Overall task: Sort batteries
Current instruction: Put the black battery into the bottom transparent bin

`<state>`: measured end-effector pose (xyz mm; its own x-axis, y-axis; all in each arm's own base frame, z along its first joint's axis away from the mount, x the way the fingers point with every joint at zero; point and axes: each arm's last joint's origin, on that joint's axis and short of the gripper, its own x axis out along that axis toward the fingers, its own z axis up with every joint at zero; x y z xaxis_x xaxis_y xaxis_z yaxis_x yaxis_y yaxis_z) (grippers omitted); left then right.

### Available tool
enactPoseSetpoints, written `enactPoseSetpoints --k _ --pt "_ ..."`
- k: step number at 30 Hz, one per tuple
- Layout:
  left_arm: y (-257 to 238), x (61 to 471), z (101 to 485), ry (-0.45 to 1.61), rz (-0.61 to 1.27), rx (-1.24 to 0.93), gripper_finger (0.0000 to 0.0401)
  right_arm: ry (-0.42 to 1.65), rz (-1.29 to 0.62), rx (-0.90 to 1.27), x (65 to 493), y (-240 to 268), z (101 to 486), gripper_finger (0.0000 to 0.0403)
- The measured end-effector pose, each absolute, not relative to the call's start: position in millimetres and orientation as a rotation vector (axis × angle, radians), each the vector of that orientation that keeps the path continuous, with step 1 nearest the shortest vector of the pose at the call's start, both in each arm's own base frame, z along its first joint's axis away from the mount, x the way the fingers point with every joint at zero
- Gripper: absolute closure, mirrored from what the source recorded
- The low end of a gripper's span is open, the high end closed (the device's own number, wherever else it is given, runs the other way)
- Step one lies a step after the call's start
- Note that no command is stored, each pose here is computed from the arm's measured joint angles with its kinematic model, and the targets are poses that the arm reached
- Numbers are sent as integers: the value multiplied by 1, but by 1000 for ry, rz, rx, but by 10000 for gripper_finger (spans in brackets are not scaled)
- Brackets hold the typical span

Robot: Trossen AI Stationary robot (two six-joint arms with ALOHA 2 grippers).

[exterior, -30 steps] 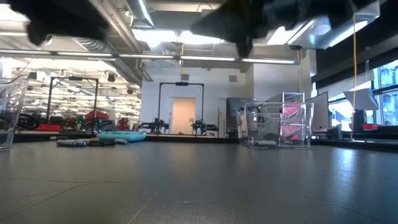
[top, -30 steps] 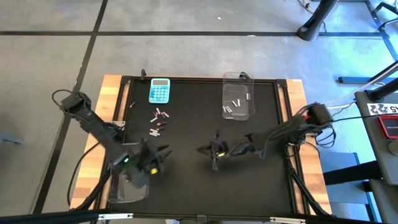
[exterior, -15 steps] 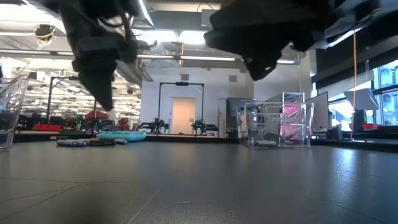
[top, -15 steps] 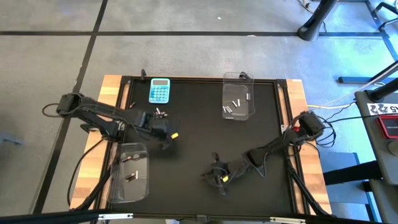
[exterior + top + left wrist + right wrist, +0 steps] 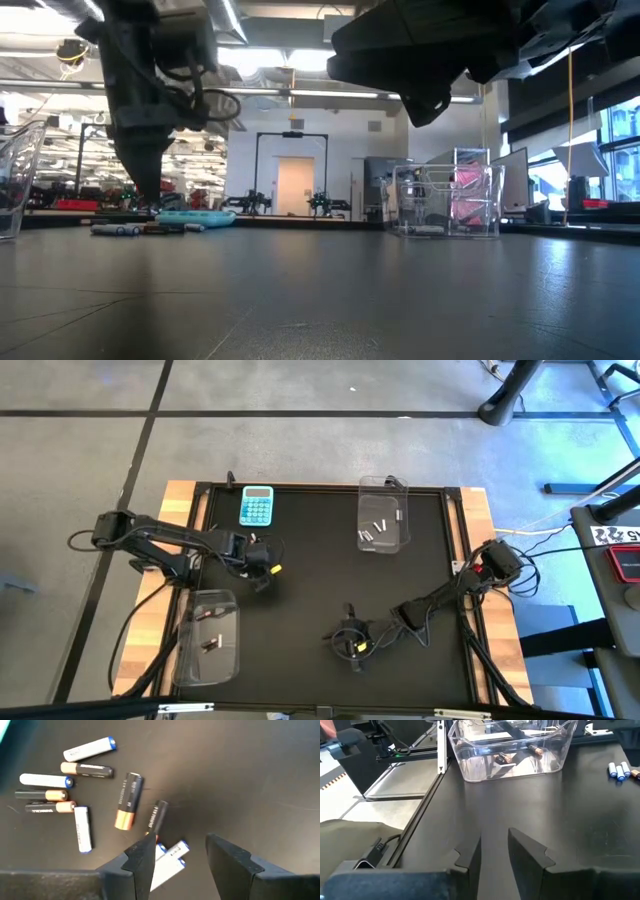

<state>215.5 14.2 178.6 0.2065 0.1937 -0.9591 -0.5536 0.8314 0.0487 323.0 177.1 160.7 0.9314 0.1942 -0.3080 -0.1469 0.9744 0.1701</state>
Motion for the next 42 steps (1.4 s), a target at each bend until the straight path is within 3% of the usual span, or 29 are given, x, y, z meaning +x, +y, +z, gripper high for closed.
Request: enactPoseSetpoints --k 21,34,42 --pt "41 209 158 1180 633 -302 238 330 174 147 323 177 161 303" --pt "52 207 158 1177 662 -348 315 330 173 147 323 177 161 303" --pt "51 209 157 1182 632 -361 273 331 174 146 323 177 161 303"
